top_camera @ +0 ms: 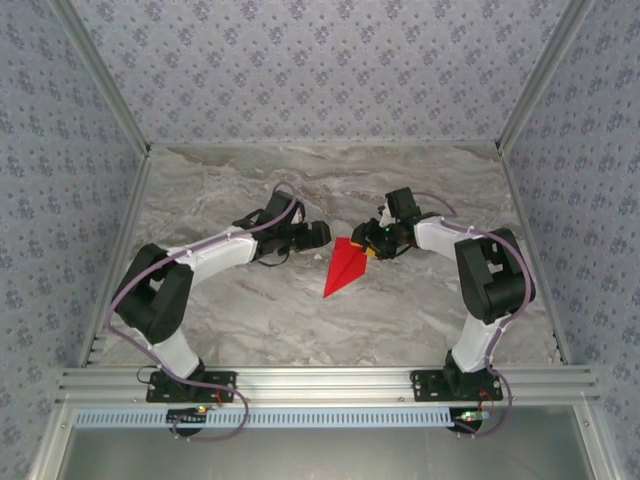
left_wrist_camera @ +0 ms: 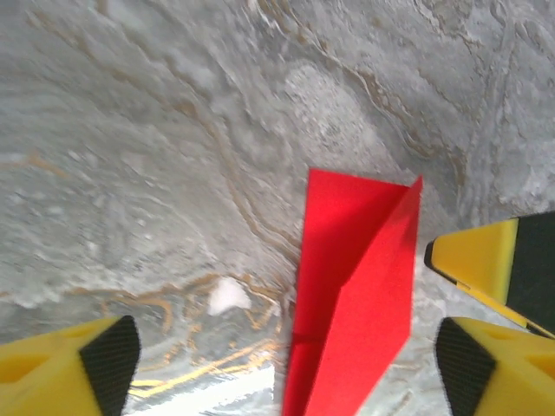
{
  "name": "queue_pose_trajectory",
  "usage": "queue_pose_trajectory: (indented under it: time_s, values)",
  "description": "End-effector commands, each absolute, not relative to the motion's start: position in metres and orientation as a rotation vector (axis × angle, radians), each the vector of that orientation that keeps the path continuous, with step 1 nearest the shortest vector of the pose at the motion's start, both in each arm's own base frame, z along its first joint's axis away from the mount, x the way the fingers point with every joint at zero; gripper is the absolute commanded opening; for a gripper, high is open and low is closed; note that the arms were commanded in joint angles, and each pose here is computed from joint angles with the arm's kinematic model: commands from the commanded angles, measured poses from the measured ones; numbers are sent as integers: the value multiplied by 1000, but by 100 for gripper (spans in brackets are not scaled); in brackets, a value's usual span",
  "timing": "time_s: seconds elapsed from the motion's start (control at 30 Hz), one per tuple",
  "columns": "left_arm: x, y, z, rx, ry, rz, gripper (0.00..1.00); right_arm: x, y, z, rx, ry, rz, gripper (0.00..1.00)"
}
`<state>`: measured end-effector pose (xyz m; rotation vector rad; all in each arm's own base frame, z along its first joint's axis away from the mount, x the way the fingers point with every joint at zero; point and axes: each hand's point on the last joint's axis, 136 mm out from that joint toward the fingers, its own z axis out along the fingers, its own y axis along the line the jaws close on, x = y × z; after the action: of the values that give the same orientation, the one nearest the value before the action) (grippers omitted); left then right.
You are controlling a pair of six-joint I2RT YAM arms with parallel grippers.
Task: Fold a paper plane with a square sheet of paper (pick it up from the middle)
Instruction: Turn over the paper at the center of the table.
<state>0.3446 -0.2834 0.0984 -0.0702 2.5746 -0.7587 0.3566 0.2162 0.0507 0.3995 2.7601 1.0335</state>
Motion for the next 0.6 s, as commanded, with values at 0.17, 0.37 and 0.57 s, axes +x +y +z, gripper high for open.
queue_pose_trajectory:
  time_s: [0.17,0.37,0.57]
  values:
    - [353,-272,112,-103,2552,-748,99,361,224,38,442,2791,1002,44]
    - [352,-270,105,-117,2574,-753,99,359,240,43,355,2783,1085,43]
    - [353,-267,104,-125,2579,-747,99,353,254,50,274,2757,1152,39]
